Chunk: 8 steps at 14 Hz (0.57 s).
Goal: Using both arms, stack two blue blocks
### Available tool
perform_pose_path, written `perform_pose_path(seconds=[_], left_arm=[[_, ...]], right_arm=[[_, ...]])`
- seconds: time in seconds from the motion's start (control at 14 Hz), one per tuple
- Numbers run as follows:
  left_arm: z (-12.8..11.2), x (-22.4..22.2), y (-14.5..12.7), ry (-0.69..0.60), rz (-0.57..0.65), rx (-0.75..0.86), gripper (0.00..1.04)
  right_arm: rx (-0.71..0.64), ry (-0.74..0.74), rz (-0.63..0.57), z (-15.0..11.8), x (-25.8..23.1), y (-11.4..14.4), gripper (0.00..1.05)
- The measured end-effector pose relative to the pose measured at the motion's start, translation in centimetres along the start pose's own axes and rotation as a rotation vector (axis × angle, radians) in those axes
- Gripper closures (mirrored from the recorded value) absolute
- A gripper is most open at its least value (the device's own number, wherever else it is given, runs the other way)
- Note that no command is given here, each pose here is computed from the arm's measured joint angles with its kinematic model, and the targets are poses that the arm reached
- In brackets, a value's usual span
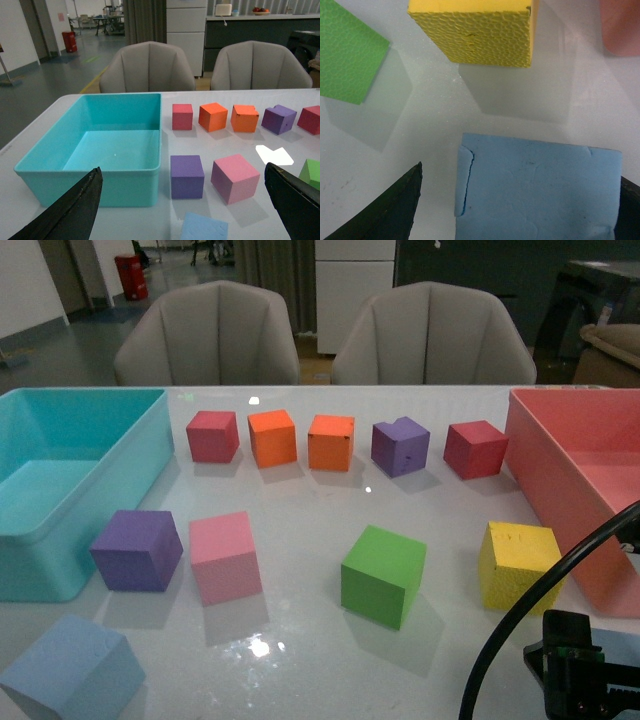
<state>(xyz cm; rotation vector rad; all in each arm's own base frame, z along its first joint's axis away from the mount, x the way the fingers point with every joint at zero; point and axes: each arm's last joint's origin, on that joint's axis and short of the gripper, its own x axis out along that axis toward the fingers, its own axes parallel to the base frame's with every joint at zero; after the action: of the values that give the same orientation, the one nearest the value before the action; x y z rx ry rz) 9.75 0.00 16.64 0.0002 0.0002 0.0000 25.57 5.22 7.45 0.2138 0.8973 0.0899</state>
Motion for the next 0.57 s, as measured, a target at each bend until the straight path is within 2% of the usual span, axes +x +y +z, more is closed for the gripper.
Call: perform_pose_path(seconds=[0.14, 0.21, 0.43, 0.57], left_arm=[[0.0, 0.0, 0.0, 0.000, 0.000, 0.000, 0.07], [0.0, 0.0, 0.0, 0.000, 0.000, 0.000, 0.07], [0.0, 0.0, 0.0, 0.000, 0.000, 0.000, 0.07], [0.0, 0.0, 0.0, 0.000, 0.000, 0.000, 0.07]], right_arm=[[-0.001, 0.000, -0.004, -0.7, 0.5, 0.0, 0.06], [-0.002, 0.003, -0.010, -1.1, 0.4, -0.1, 0.11], [-0.002, 0.001, -0.023, -1.7, 0.0, -0.3, 0.42], [-0.008, -0.037, -0.026, -1.1, -1.3, -0.1, 0.55]])
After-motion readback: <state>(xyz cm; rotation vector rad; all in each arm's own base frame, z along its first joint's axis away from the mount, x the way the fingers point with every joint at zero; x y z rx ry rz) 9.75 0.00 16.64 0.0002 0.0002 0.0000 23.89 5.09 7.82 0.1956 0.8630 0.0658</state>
